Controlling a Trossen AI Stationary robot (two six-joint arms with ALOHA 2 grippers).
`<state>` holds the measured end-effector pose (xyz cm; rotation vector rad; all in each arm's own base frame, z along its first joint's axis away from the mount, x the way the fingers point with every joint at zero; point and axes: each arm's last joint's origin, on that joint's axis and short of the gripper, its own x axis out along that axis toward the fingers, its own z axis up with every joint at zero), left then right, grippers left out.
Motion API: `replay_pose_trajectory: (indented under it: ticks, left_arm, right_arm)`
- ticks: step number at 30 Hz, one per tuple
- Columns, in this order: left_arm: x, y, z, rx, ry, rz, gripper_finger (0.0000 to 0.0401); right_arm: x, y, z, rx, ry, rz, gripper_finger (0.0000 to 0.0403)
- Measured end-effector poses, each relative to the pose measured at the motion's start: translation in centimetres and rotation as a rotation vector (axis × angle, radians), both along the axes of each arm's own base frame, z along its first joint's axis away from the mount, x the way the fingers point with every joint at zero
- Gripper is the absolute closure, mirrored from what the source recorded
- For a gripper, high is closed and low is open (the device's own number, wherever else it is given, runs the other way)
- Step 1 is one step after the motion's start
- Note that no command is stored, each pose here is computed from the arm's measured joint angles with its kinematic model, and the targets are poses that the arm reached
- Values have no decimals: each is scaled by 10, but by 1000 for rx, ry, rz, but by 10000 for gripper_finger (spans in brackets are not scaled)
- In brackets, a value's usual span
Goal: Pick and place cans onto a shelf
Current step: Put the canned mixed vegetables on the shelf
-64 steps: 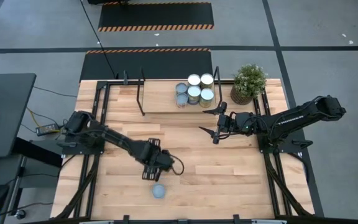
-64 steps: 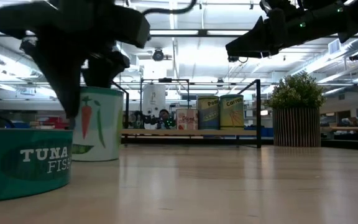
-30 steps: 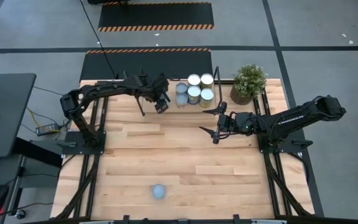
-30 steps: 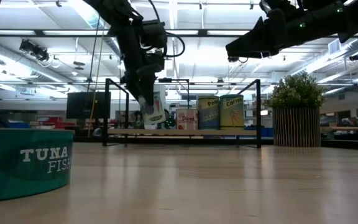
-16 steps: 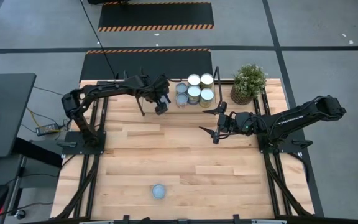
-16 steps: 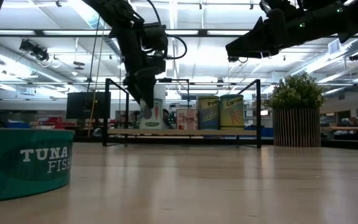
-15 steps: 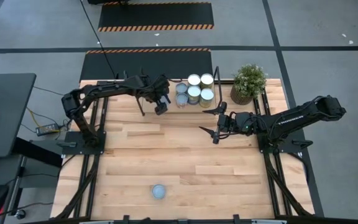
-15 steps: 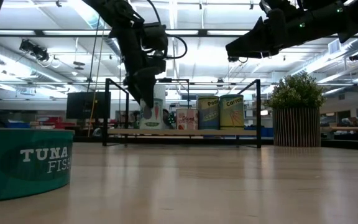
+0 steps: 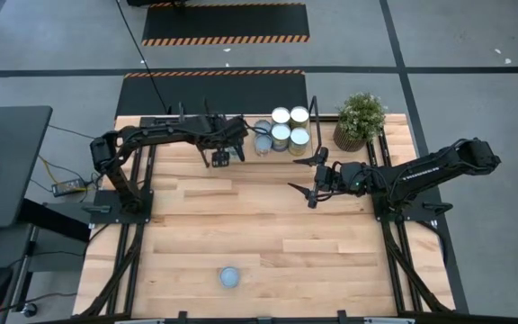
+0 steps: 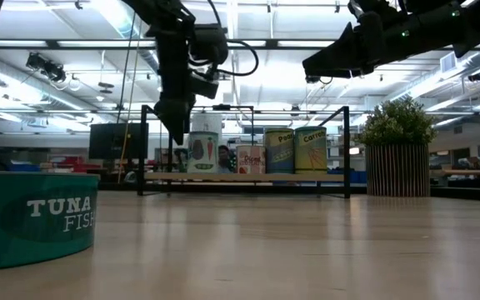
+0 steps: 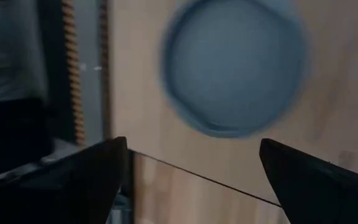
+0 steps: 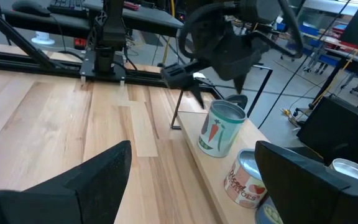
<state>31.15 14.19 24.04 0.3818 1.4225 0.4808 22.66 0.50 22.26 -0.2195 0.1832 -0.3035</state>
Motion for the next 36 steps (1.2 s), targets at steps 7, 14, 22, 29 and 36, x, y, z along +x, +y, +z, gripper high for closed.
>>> replay_pose_trajectory:
  ticks: [7,14,22,29,36]
  left_arm:
    - [4,11,4,97,-69,39,28]
    - [8,12,5,53,-136,17,28]
    - [11,9,5,27,-162,1,28]
    - [14,7,5,-22,-218,15,28]
    - [11,6,4,-18,-169,-4,28]
  right_arm:
    - [0,0,0,0,0,0,54]
    - [0,0,0,0,0,0,54]
    - [0,0,0,0,1,0,54]
    - [0,0,0,0,1,0,54]
    - [0,0,0,0,1,0,54]
